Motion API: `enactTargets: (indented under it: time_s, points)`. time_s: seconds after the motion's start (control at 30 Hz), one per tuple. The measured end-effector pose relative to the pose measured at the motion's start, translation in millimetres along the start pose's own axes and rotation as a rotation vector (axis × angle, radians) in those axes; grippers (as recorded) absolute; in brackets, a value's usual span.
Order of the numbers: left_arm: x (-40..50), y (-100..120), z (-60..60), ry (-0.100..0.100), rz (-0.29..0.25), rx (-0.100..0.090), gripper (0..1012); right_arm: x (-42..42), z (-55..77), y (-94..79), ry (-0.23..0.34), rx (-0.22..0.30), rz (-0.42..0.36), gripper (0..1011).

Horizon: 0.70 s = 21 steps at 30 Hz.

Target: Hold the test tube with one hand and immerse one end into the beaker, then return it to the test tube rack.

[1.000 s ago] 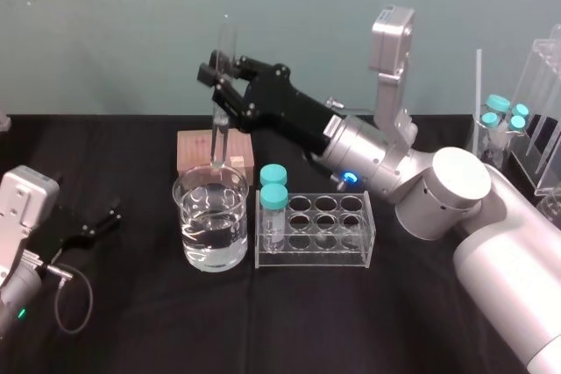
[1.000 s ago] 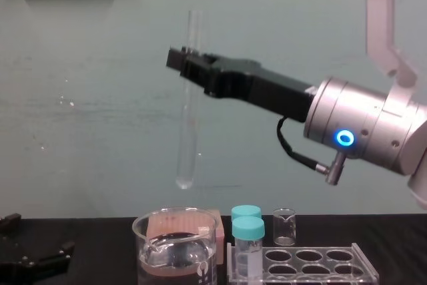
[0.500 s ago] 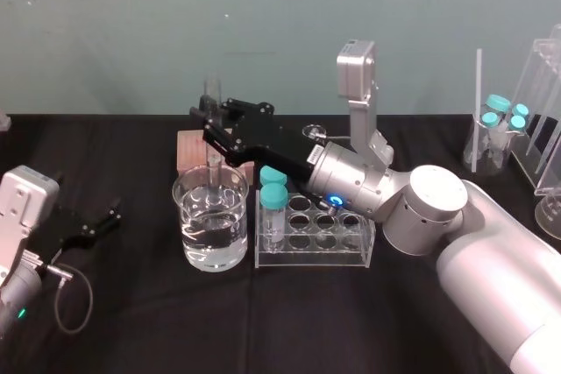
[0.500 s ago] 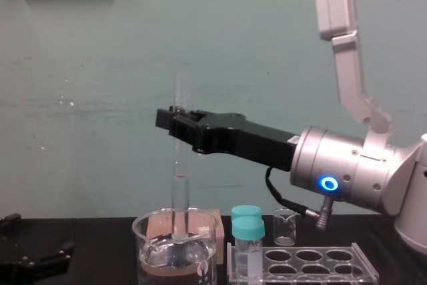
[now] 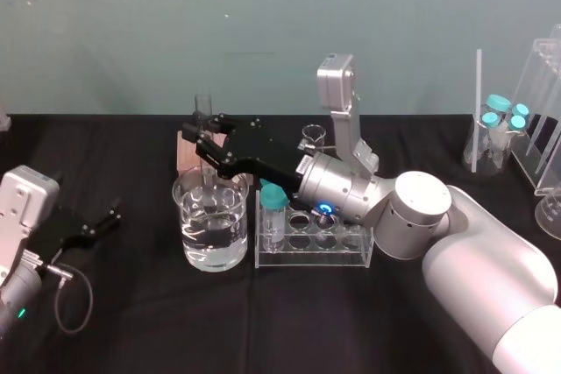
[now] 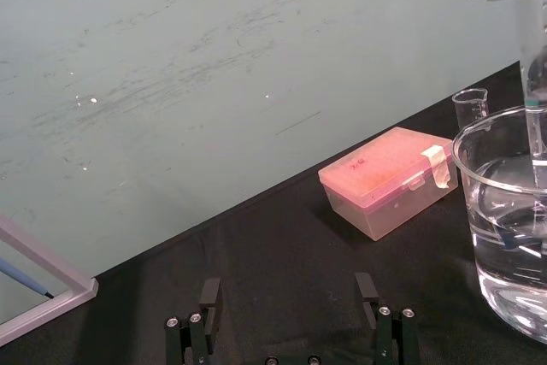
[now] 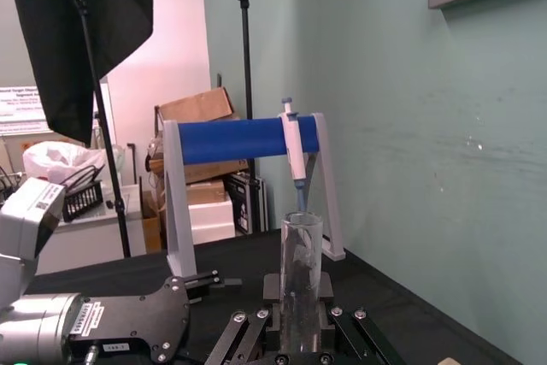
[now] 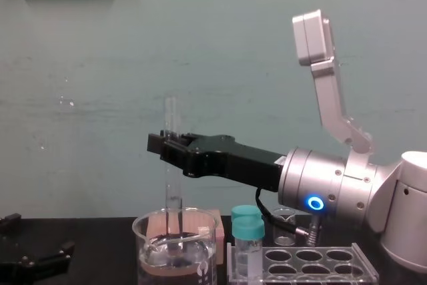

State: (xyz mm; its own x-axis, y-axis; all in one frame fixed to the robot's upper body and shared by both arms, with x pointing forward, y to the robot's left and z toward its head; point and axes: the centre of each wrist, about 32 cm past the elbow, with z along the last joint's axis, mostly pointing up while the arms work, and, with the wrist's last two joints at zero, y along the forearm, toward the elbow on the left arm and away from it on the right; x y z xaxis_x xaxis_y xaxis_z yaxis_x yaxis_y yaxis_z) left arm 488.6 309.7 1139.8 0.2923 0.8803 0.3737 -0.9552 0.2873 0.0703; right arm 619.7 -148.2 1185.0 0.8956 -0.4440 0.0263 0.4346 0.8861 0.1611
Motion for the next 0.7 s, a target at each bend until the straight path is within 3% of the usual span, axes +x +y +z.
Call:
enactTargets:
  time_s: [0.7]
  points:
    - [0.0, 0.0, 0.0, 0.000, 0.000, 0.000, 1000, 0.9, -3.8, 0.5, 0.012, -0.017, -0.008, 231]
